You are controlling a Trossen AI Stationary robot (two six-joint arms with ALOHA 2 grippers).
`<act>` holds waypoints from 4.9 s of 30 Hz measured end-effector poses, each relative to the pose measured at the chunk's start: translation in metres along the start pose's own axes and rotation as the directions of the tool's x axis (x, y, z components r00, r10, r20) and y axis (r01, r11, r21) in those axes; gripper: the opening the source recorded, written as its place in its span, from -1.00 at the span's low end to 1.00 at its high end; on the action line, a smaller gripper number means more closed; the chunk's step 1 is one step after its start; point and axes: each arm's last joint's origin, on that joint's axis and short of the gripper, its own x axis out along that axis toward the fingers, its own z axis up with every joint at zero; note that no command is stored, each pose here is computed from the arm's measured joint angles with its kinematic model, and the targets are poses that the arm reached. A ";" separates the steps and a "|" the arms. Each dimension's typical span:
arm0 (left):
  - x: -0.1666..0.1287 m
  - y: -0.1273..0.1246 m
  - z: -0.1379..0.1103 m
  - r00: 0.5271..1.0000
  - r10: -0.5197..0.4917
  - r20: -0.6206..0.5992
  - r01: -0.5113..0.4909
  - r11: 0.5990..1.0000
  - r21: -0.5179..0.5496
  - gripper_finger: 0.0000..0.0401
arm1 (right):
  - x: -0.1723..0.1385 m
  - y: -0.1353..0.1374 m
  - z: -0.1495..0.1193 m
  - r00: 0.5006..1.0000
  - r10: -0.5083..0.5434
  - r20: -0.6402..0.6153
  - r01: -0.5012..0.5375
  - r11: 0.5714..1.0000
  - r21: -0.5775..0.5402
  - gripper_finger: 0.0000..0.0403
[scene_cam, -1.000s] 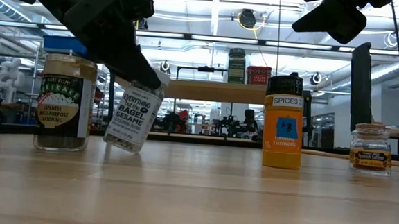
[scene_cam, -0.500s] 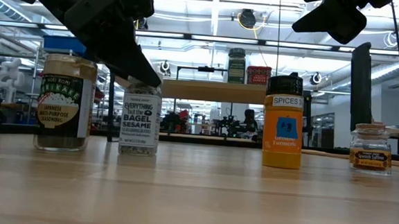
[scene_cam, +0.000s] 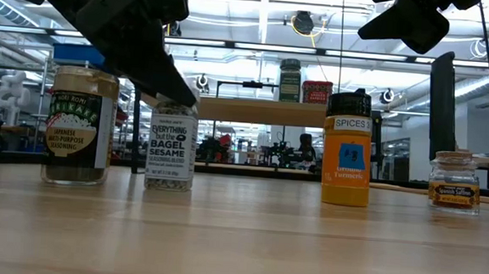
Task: Shelf spices
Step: Remove the white seasoning bottle from the shelf, then put the black seasoning bottle in the center of the table and put the green seasoning bottle beside the black seasoning bottle
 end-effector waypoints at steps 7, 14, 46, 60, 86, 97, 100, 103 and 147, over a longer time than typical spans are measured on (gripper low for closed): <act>-0.001 -0.003 -0.001 1.000 -0.013 -0.001 0.013 1.000 0.025 0.04 | 0.000 0.000 0.000 1.000 0.000 0.000 0.000 1.000 0.000 0.20; -0.009 -0.005 0.002 0.999 -0.032 0.014 0.032 0.999 0.024 0.09 | 0.000 0.000 0.000 1.000 0.001 0.000 -0.001 1.000 0.000 0.20; -0.018 0.000 -0.004 0.997 0.000 -0.074 0.003 0.999 0.041 0.33 | 0.000 0.000 0.000 1.000 0.001 0.001 -0.001 1.000 0.000 0.20; -0.038 -0.006 0.043 1.000 -0.001 -0.021 0.004 0.991 0.135 0.34 | 0.000 0.000 0.000 1.000 -0.001 -0.004 0.001 1.000 -0.005 0.20; -0.074 0.132 0.183 0.927 0.149 0.344 -0.202 0.972 0.122 0.34 | 0.000 0.000 0.000 1.000 0.004 0.000 -0.004 1.000 0.012 0.20; -0.069 0.172 0.191 0.873 0.200 0.444 -0.310 0.931 0.191 0.56 | 0.000 0.000 0.000 1.000 0.000 -0.002 0.000 1.000 0.009 0.20; -0.068 0.174 0.194 0.856 0.220 0.469 -0.343 0.919 0.195 0.56 | 0.000 0.000 0.000 1.000 0.001 -0.002 -0.001 1.000 0.008 0.20; -0.062 0.176 0.194 0.845 0.263 0.465 -0.348 0.932 0.105 0.56 | 0.000 0.000 0.000 1.000 0.000 -0.002 0.000 1.000 0.007 0.20; 0.015 0.238 0.169 0.896 0.131 0.424 -0.183 0.980 0.084 0.98 | 0.008 0.001 -0.007 0.999 -0.020 -0.030 0.020 1.000 -0.013 0.20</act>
